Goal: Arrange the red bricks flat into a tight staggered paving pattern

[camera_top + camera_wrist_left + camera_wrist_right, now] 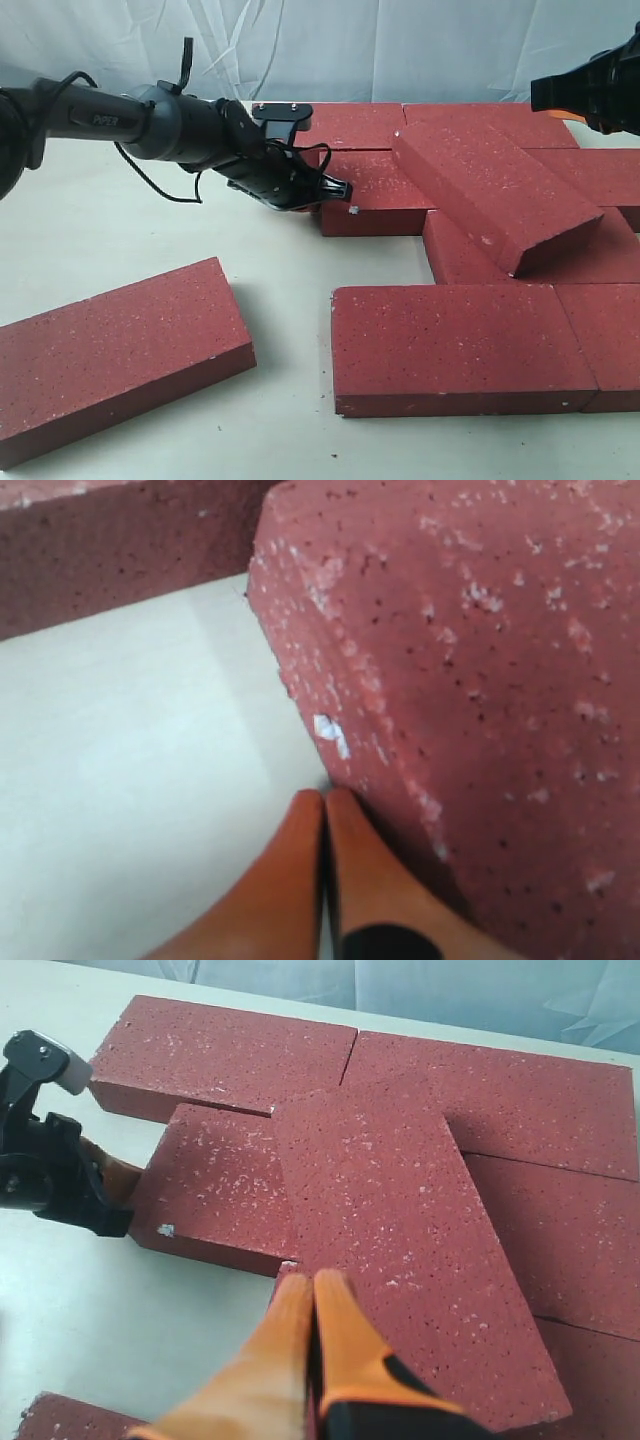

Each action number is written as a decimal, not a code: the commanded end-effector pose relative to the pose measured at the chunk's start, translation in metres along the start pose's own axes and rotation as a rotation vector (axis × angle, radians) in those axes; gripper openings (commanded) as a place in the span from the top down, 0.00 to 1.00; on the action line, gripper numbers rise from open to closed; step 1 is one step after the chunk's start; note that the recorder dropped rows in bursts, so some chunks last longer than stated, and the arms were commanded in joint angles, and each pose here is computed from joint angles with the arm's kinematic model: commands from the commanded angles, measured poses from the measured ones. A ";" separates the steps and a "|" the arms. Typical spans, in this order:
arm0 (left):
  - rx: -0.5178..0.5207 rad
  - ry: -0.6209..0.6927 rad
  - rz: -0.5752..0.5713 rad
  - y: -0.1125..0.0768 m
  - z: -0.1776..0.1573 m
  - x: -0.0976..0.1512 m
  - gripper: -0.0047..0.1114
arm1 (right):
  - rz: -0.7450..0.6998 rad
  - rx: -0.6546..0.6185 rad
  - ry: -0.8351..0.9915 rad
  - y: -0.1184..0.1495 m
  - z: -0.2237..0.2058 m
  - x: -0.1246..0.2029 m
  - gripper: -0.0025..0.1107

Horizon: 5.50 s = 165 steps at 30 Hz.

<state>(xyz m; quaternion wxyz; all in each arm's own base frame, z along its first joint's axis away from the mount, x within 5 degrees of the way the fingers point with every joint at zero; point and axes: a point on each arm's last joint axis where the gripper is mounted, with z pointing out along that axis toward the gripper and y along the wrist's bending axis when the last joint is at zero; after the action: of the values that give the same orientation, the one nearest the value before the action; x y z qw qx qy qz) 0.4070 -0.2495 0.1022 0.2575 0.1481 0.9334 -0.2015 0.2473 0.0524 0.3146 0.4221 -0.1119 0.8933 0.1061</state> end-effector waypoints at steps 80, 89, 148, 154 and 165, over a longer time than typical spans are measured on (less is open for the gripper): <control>-0.219 0.147 0.134 0.057 -0.194 -0.008 0.96 | -0.199 -0.317 0.098 0.059 0.025 0.014 0.99; -0.257 0.104 0.049 0.056 -0.273 0.068 0.96 | -0.333 -0.465 0.246 0.114 0.055 0.042 0.99; -0.772 0.411 -0.359 0.102 -0.338 0.202 0.96 | -0.576 -0.189 0.716 0.173 0.175 0.026 0.99; -0.724 0.289 -0.439 0.109 -0.336 0.197 0.96 | -0.546 -0.212 0.702 0.176 0.174 0.025 0.99; -0.640 0.288 -0.571 0.104 -0.332 0.205 0.96 | -0.476 -0.263 0.699 0.182 0.173 0.026 0.99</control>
<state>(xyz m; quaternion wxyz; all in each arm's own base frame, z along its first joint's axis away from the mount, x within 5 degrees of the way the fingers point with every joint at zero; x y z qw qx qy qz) 0.1400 0.0273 0.2212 0.0957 -0.1703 0.9788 0.0619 0.3031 0.2719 0.1998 0.0827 -0.4012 0.9097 0.0684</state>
